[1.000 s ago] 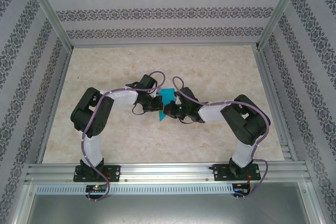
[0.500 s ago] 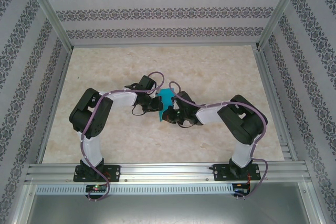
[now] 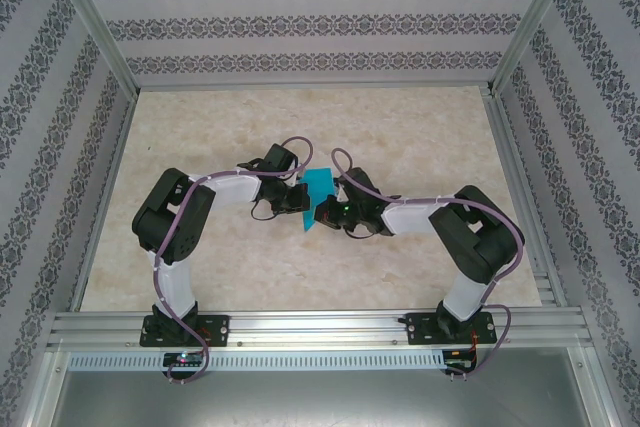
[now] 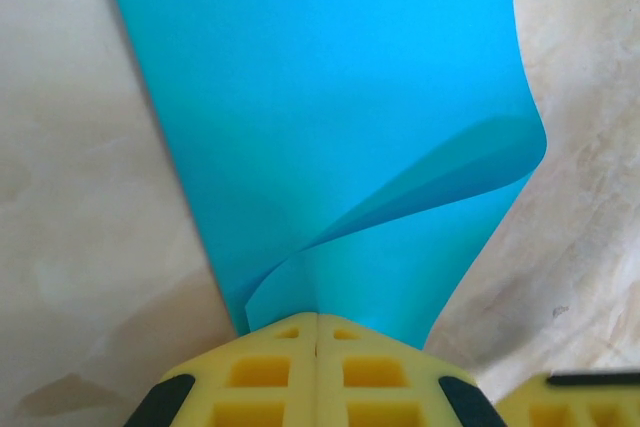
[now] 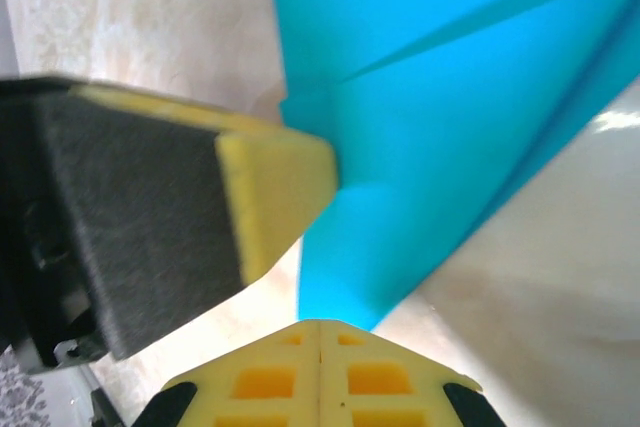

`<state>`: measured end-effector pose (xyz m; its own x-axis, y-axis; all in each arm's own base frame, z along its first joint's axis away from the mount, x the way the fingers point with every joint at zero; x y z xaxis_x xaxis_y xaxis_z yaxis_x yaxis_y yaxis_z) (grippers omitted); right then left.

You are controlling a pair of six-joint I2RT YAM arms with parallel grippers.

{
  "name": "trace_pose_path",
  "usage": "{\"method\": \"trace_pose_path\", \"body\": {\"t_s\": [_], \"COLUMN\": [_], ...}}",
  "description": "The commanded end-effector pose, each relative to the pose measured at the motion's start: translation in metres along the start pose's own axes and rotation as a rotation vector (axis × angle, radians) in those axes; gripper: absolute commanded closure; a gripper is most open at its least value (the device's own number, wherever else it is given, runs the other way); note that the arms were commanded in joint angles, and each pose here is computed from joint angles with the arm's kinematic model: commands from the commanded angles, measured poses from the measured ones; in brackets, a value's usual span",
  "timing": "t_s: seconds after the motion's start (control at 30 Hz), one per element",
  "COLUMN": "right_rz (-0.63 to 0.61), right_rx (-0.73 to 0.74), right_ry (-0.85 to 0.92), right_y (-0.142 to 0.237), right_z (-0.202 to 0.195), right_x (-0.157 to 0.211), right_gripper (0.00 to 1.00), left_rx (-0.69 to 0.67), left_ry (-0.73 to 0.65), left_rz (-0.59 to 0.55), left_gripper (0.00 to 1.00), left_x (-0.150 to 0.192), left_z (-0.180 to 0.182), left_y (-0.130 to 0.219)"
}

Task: Fold a paper plane with a square sheet of paper (pick it up from the middle)
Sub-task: Third fold the triangle at the center of the table.

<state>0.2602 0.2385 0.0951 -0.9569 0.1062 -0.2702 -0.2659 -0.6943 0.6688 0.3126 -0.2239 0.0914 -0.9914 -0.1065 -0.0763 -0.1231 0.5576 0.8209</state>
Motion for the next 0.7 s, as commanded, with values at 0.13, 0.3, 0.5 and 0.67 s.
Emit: {"method": "trace_pose_path", "body": {"t_s": [0.13, 0.3, 0.5, 0.67], "right_rz": [-0.047, -0.032, -0.016, -0.072], "right_rx": [0.055, 0.105, 0.174, 0.119], "right_ry": [-0.006, -0.028, -0.072, -0.019], "right_y": [-0.006, -0.013, -0.012, 0.005], "right_z": [-0.013, -0.025, -0.035, -0.011], "right_x": [-0.03, -0.034, -0.034, -0.051], "right_gripper": [0.96, 0.96, 0.97, 0.96], "left_rx": [-0.146, -0.147, -0.149, -0.155], "left_ry": [0.049, 0.049, 0.044, 0.04], "left_rz": [0.06, 0.066, 0.067, 0.069], "left_gripper": [1.0, 1.0, 1.0, 1.0], "left_x": [0.015, 0.015, 0.014, 0.013], "left_z": [0.029, 0.029, 0.028, 0.028], "left_y": [-0.012, -0.013, -0.013, -0.012]}}
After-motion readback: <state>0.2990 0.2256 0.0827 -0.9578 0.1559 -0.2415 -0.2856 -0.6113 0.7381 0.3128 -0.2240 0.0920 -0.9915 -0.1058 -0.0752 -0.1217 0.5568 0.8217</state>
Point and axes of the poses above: each hand's point on the last joint's axis, 136 mm out from that joint toward the fingers, its own y axis back along the fingers, its own z axis along the line the jaws close on, x = y × z, the point moved 9 cm from there along y, back along the fingers, and after that the axes turned 7 degrees about y, right-handed, at the moved point
